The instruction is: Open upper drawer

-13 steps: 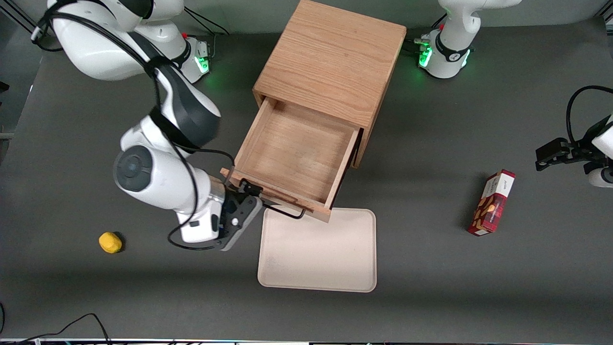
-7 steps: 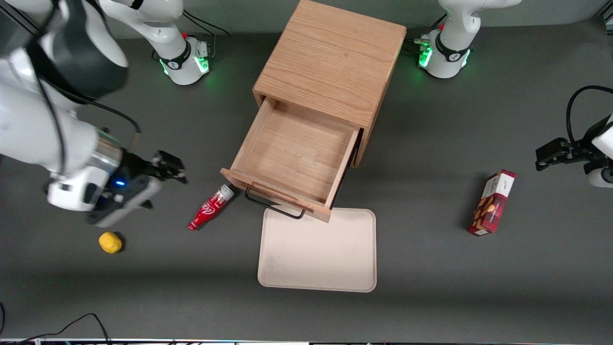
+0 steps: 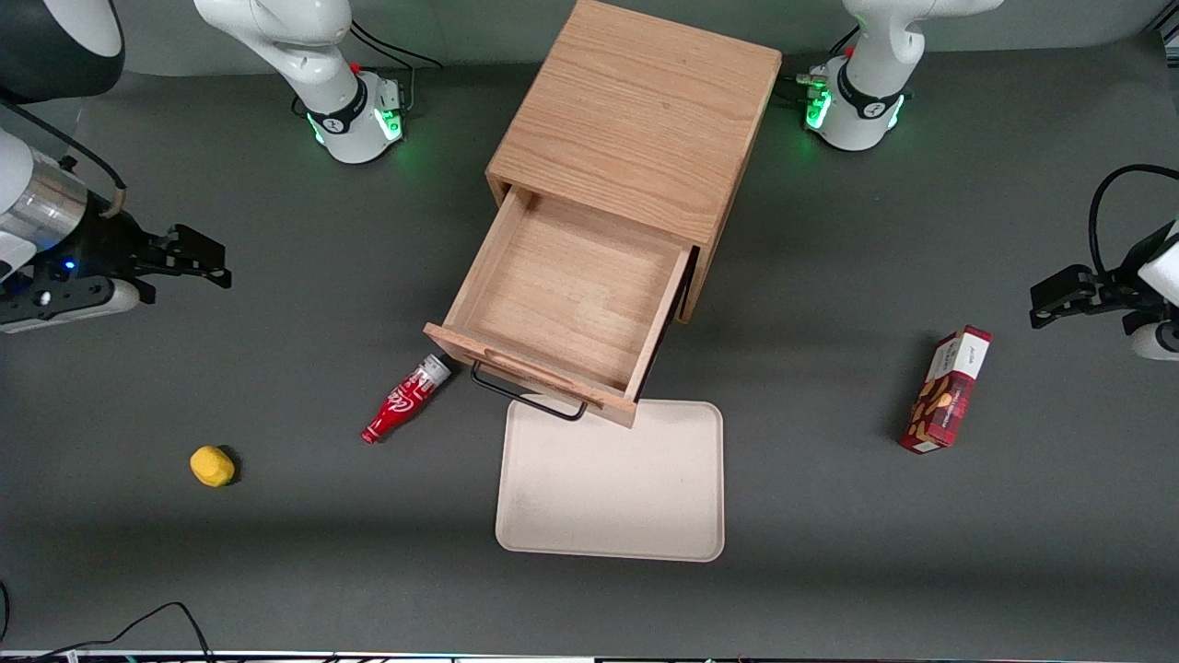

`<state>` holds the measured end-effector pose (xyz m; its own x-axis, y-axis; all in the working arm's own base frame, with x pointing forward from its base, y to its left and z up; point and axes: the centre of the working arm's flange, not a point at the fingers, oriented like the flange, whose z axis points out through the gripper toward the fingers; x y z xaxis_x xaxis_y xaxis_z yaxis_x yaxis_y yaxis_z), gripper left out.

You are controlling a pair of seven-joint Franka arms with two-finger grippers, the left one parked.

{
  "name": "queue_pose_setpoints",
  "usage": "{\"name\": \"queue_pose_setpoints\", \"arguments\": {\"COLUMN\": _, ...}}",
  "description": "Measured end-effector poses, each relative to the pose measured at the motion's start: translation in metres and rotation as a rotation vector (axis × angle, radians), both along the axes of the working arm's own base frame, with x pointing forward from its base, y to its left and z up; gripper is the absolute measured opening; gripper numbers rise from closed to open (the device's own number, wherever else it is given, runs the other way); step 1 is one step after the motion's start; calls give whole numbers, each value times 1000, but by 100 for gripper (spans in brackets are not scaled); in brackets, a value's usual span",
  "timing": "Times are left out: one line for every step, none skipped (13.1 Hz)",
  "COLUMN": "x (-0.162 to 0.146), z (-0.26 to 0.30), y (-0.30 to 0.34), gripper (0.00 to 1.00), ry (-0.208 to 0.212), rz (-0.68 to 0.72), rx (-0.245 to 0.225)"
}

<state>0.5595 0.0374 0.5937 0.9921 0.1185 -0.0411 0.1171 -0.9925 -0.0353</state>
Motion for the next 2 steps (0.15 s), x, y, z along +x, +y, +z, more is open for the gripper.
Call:
{"name": "queue_pose_setpoints", "arguments": {"x": -2, "z": -5, "y": -5, "gripper": 100, "ry": 10, "rz": -11, "rx": -2}}
{"name": "queue_pose_setpoints", "arguments": {"x": -2, "z": -8, "y": -5, "gripper": 100, "ry": 15, "rz": -18, "rx": -3}}
